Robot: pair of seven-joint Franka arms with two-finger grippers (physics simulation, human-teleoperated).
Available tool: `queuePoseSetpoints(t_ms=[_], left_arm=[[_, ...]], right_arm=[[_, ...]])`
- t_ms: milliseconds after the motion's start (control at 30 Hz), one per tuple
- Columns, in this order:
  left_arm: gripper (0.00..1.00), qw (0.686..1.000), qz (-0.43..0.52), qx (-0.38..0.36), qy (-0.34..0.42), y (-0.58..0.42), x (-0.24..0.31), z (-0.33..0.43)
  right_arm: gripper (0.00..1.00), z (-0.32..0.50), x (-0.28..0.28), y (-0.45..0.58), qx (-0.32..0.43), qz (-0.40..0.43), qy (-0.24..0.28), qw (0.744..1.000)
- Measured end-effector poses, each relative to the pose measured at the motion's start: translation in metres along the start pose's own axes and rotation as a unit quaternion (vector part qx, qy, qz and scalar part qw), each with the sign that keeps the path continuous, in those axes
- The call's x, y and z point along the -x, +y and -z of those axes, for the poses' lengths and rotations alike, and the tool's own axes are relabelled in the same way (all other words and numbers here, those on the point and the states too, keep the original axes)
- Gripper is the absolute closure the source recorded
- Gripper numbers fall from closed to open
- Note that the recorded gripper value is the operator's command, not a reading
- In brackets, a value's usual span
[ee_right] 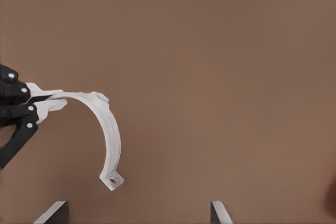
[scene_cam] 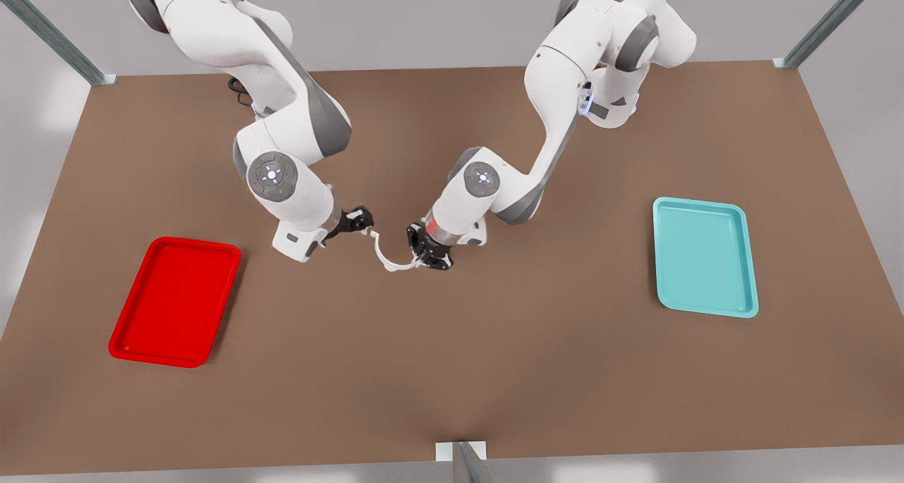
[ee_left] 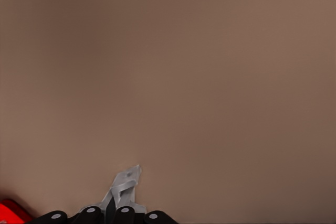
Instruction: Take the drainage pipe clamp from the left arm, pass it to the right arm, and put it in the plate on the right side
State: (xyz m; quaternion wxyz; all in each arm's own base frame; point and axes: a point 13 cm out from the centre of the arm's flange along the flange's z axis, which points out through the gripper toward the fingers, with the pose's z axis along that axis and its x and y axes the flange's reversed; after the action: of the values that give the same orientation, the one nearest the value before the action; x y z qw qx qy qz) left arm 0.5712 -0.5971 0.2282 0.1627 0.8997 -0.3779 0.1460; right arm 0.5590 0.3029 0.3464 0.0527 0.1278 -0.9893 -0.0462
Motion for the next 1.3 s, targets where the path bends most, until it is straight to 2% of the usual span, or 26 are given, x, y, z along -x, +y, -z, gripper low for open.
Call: queuePoseSetpoints(t_ms=[367,800,867,933,967,1000,1067,1200,1233,1267,1300], left_arm=[[0.79,1.000,-0.003,-0.005,0.024,0.000,-0.013,0.004],[0.79,1.000,-0.005,-0.002,0.030,0.005,-0.020,0.018],[0.79,1.000,-0.005,0.000,0.029,0.007,-0.020,0.018],[0.79,1.000,-0.005,0.000,0.028,0.008,-0.020,0.018],[0.79,1.000,-0.005,0.000,0.028,0.008,-0.020,0.018],[0.79,1.000,-0.006,0.000,0.028,0.008,-0.020,0.018],[0.79,1.000,-0.006,0.001,0.027,0.008,-0.020,0.018],[0.79,1.000,-0.006,0.000,0.029,0.008,-0.021,0.019],[0.55,1.000,-0.006,0.000,0.029,0.008,-0.021,0.019],[0.00,1.000,-0.006,0.000,0.029,0.008,-0.021,0.019],[0.00,1.000,-0.007,-0.001,0.029,0.008,-0.021,0.019]], right_arm=[[0.00,-0.042,0.016,0.033,0.015,-0.047,-0.028,0.998],[0.00,-0.096,0.008,0.022,0.014,-0.093,-0.012,0.995],[0.16,-0.102,0.007,0.020,0.014,-0.098,-0.011,0.995],[0.18,-0.113,0.002,0.018,0.012,-0.102,-0.007,0.995],[0.23,-0.117,0.000,0.017,0.011,-0.103,-0.006,0.995],[0.39,-0.120,-0.001,0.019,0.012,-0.104,-0.006,0.995],[0.78,-0.122,-0.001,0.021,0.014,-0.104,-0.008,0.994],[0.79,-0.120,0.002,0.024,0.020,-0.106,-0.014,0.994],[0.79,-0.120,0.003,0.024,0.020,-0.107,-0.015,0.994],[0.79,-0.120,0.004,0.024,0.020,-0.108,-0.017,0.994],[0.79,-0.119,0.005,0.023,0.021,-0.108,-0.019,0.994]])
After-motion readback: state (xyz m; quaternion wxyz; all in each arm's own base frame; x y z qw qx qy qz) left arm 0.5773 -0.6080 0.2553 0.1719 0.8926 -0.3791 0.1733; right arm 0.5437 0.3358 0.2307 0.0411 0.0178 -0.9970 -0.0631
